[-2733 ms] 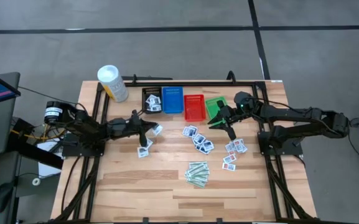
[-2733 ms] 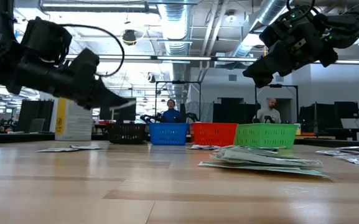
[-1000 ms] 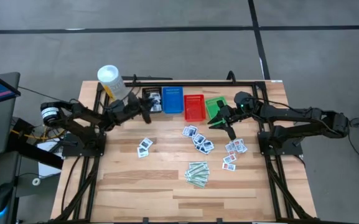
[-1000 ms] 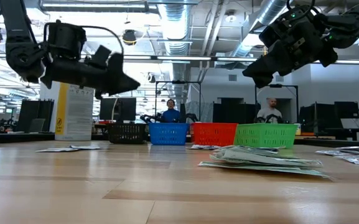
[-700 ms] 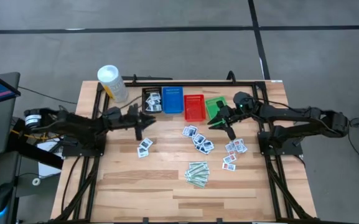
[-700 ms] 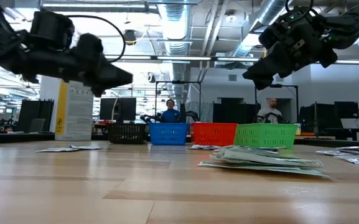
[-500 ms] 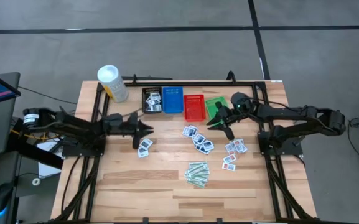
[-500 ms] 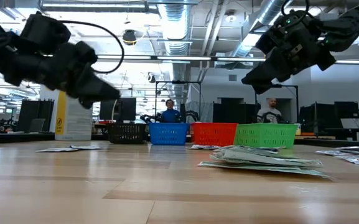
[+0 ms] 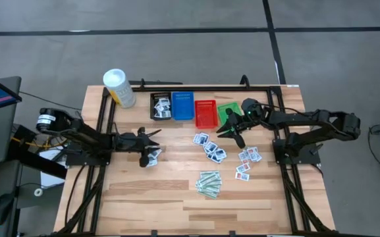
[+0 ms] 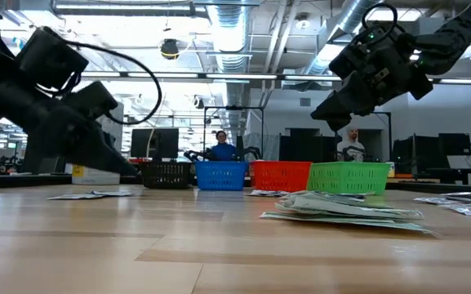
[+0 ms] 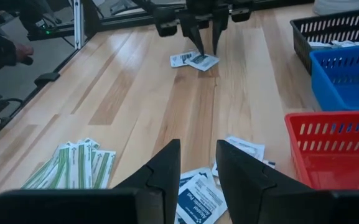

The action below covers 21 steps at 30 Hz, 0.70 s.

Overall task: Pick & Place First Aid Supplies
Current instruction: Put the gray pad into the black bin

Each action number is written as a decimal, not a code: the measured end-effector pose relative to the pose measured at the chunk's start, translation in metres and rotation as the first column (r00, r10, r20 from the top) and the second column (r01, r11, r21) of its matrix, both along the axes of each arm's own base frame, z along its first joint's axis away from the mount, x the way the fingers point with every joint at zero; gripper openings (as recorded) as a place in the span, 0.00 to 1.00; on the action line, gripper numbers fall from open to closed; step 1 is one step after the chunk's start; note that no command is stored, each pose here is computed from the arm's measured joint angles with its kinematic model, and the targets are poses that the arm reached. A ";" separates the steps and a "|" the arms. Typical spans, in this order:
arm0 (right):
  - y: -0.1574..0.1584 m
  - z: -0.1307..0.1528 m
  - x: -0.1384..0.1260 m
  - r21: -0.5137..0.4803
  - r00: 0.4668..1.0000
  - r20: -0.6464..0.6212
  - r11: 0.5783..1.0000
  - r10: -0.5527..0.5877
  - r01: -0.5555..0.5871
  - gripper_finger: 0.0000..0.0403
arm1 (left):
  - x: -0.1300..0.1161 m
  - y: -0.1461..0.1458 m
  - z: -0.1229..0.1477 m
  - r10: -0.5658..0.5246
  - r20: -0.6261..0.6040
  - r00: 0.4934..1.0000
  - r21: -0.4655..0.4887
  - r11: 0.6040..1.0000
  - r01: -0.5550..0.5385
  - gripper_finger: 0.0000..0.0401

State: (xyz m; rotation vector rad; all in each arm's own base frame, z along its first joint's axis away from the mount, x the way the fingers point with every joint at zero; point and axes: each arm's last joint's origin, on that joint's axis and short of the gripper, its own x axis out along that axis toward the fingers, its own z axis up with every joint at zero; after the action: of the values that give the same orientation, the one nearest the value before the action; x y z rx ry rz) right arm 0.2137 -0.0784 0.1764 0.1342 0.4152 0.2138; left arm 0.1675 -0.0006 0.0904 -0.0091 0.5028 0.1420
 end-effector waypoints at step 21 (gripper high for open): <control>0.000 0.000 0.000 0.000 1.000 0.000 1.000 0.000 0.000 0.24 | -0.001 -0.001 -0.008 0.005 -0.050 0.999 -0.078 0.997 -0.009 0.22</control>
State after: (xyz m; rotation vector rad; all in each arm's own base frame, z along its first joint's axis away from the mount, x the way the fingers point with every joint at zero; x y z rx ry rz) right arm 0.2135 -0.0784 0.1766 0.1342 0.4152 0.2136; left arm 0.1662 -0.0018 0.0828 -0.0836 0.5583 0.1296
